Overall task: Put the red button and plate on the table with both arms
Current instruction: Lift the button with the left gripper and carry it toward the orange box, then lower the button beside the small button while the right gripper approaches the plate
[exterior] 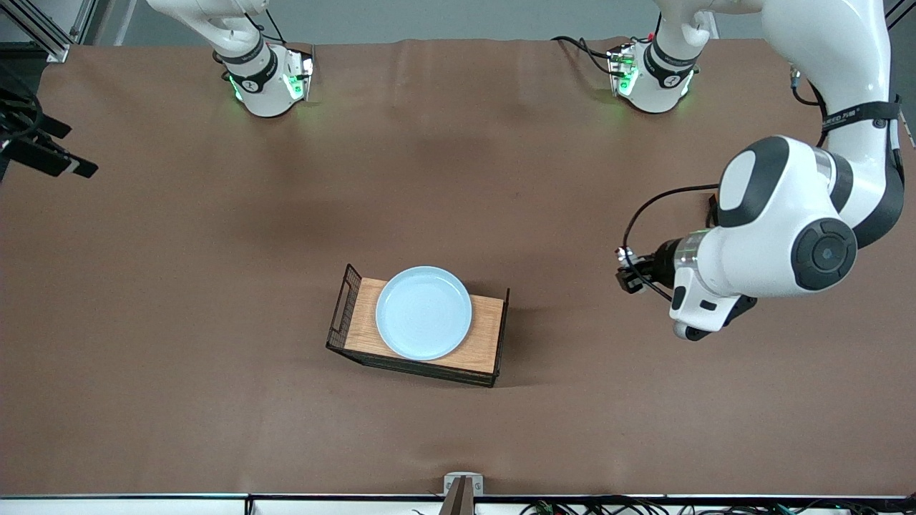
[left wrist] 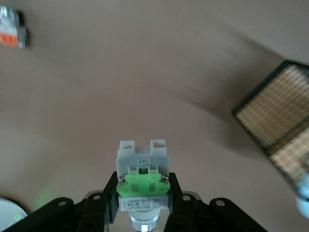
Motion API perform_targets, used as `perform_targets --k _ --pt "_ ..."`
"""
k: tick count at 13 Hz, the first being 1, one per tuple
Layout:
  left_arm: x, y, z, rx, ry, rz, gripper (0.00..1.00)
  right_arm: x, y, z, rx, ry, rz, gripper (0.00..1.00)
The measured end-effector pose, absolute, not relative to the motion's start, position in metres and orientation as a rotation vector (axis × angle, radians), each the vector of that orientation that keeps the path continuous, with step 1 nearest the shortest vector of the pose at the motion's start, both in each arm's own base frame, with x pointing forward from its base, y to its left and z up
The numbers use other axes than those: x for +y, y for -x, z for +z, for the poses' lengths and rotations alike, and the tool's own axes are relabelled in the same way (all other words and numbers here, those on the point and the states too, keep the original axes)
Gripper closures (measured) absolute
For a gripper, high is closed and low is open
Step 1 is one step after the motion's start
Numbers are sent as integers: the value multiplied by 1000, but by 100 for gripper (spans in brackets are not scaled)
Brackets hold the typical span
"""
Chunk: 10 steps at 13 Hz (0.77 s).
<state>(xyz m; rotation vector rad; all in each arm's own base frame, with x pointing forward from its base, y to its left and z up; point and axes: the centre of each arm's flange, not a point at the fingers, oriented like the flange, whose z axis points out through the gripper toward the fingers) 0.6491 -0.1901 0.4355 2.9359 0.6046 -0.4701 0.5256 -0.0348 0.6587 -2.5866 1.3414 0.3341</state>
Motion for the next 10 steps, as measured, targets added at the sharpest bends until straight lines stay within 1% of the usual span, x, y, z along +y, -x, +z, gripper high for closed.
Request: perform_targets --k 2,6,7,10 --pt "-159 -639 400 443 -2949 -438 58 -38 -531 652 1463 2495 375 0" --pt "-101 -600 347 225 -2962 -393 58 -23 -534 647 1591 2432 426 0" --pt "-93 -594 337 188 -2972 -381 58 -12 -538 643 1658 2400 438 0" --pt "-71 -583 306 94 -2997 -333 58 26 -564 625 1793 2311 393 0"
